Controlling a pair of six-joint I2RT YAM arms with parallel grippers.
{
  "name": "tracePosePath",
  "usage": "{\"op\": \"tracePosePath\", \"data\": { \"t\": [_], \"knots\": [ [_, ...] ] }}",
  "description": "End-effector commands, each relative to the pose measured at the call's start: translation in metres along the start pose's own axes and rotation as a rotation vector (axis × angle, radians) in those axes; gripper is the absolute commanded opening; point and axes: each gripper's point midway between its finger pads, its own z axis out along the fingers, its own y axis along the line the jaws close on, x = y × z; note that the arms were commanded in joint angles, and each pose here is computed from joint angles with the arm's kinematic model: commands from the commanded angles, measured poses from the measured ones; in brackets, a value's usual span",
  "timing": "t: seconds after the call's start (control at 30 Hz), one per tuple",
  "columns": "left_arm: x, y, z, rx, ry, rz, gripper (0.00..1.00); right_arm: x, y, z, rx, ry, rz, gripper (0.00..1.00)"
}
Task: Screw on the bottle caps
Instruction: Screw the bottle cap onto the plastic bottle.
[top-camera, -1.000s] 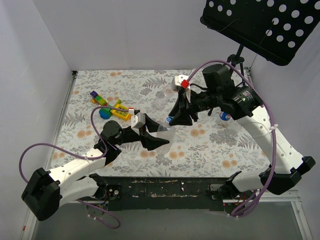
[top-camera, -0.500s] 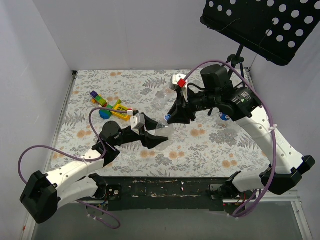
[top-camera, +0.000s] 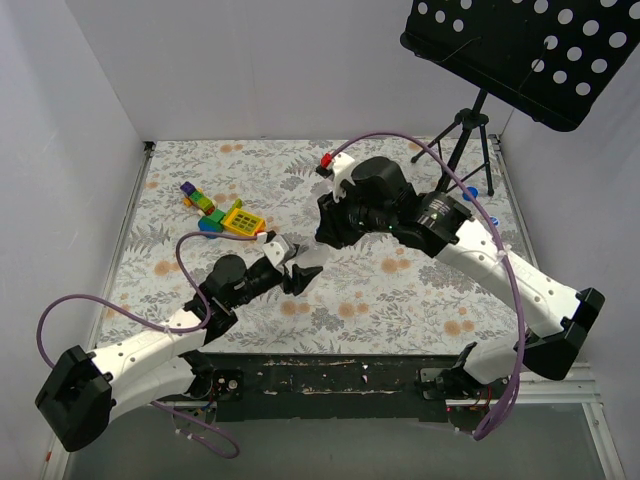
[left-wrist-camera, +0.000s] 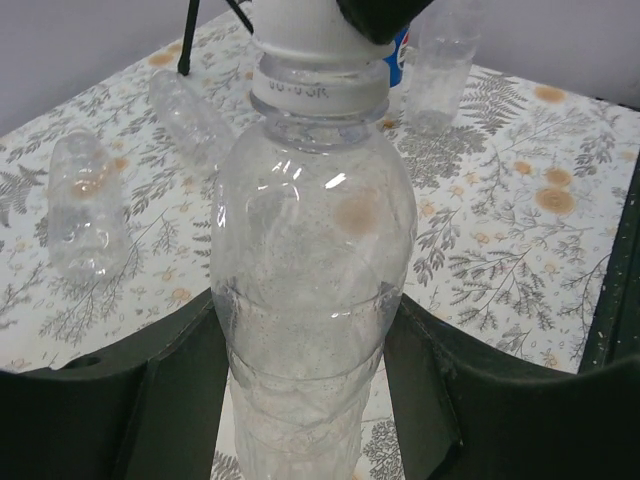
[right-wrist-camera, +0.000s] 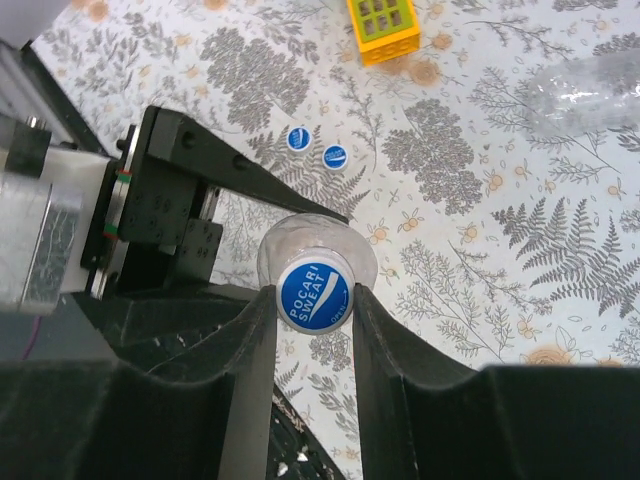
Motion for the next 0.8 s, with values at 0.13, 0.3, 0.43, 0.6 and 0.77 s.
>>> {"op": "tracePosePath", "data": {
  "t": [0.13,0.3,0.43,0.6,0.77],
  "knots": [
    [-0.079,0.014,0.002,-0.084,-0.224,0.025,0.00,-0.014,0.016,-0.020,-0.015,-0.058,0.041,0.42],
    [-0.078,-0.006,0.007,0.053,-0.196,-0.008,0.00,-0.050,0.027,-0.067,-0.181,-0.175,-0.114,0.68],
    [-0.074,-0.033,0.008,0.229,-0.161,-0.024,0.00,-0.055,0.033,-0.089,-0.253,-0.205,-0.275,0.70],
    [-0.071,-0.063,0.005,0.417,-0.128,-0.059,0.00,-0.040,0.052,-0.104,-0.396,-0.209,-0.447,0.65],
    [-0.073,-0.072,0.002,0.480,-0.131,-0.067,0.00,-0.022,0.055,-0.102,-0.447,-0.165,-0.509,0.63]
  ]
}}
